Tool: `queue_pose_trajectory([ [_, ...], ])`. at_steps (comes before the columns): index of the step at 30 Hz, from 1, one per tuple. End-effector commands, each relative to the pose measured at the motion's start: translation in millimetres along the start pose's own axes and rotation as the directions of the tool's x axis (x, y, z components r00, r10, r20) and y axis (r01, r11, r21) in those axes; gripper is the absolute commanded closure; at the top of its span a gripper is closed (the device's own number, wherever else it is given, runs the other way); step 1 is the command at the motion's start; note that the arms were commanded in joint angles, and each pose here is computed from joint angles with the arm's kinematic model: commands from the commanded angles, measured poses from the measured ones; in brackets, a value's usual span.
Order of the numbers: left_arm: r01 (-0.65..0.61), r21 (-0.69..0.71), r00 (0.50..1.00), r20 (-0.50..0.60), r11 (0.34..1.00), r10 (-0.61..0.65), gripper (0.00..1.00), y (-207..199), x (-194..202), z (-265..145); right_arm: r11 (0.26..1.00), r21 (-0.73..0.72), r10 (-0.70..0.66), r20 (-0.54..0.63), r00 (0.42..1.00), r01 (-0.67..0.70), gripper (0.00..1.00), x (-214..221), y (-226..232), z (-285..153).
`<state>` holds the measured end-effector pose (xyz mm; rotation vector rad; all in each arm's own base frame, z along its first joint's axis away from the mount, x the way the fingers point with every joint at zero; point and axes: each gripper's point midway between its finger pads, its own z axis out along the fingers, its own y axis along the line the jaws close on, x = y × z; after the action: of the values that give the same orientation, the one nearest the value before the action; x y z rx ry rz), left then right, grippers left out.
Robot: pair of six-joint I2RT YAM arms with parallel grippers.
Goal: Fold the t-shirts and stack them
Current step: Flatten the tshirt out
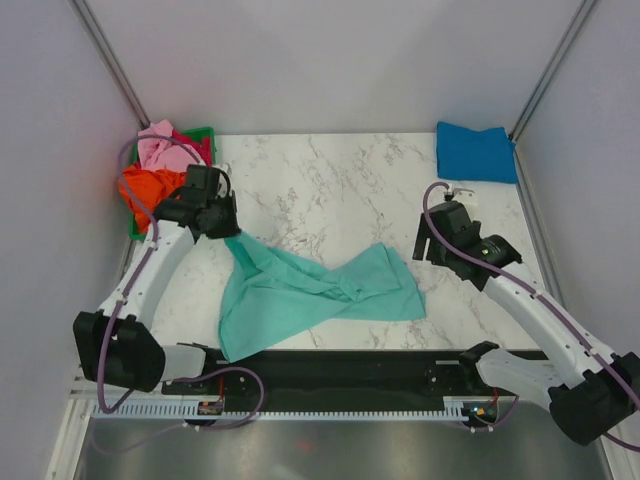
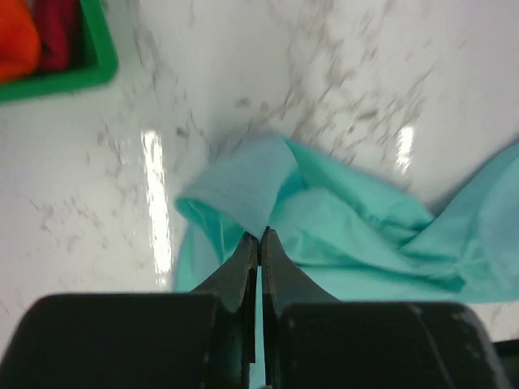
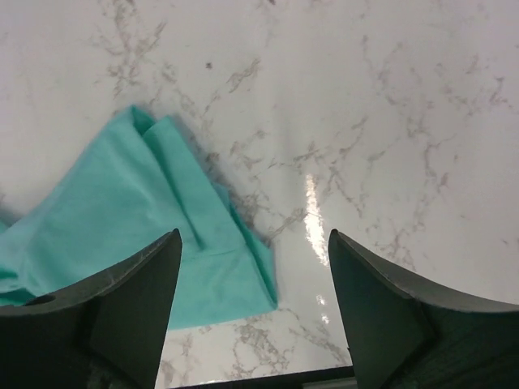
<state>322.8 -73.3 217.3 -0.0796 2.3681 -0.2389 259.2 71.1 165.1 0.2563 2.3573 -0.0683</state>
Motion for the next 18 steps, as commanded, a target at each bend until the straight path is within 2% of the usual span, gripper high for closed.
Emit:
queue_pose_trajectory([
  [1,0.033,-0.014,0.994,-0.104,0.999,-0.034,0.98,6.3,40.3,9.3,0.971,-0.218,0.113,0.05,0.992,-0.099,0.19,-19.5,35.9,-22.2],
  [5,0.039,-0.013,0.995,-0.09,0.999,-0.04,0.98,10.0,52.5,17.4,0.937,-0.325,0.114,-0.076,0.991,-0.132,0.28,30.5,54.3,-10.6],
  [7,0.038,-0.016,0.996,-0.086,0.999,-0.039,0.98,11.3,53.0,17.7,0.893,-0.424,0.112,-0.111,0.987,-0.15,0.34,44.5,77.6,-13.1],
  [10,0.035,-0.013,0.996,-0.083,0.999,-0.036,0.98,11.2,53.2,19.5,0.873,-0.459,0.088,-0.185,0.979,-0.165,0.38,73.4,96.0,-2.7],
  [14,0.031,-0.006,0.995,-0.093,0.999,-0.032,0.98,11.1,57.2,20.5,0.892,-0.425,0.072,-0.21,0.975,-0.157,0.38,89.0,100.5,17.6],
  [18,0.023,-0.014,0.996,-0.091,1.0,-0.024,0.98,13.9,60.6,19.3,0.925,-0.361,0.058,-0.173,0.983,-0.118,0.38,87.5,91.8,33.0],
])
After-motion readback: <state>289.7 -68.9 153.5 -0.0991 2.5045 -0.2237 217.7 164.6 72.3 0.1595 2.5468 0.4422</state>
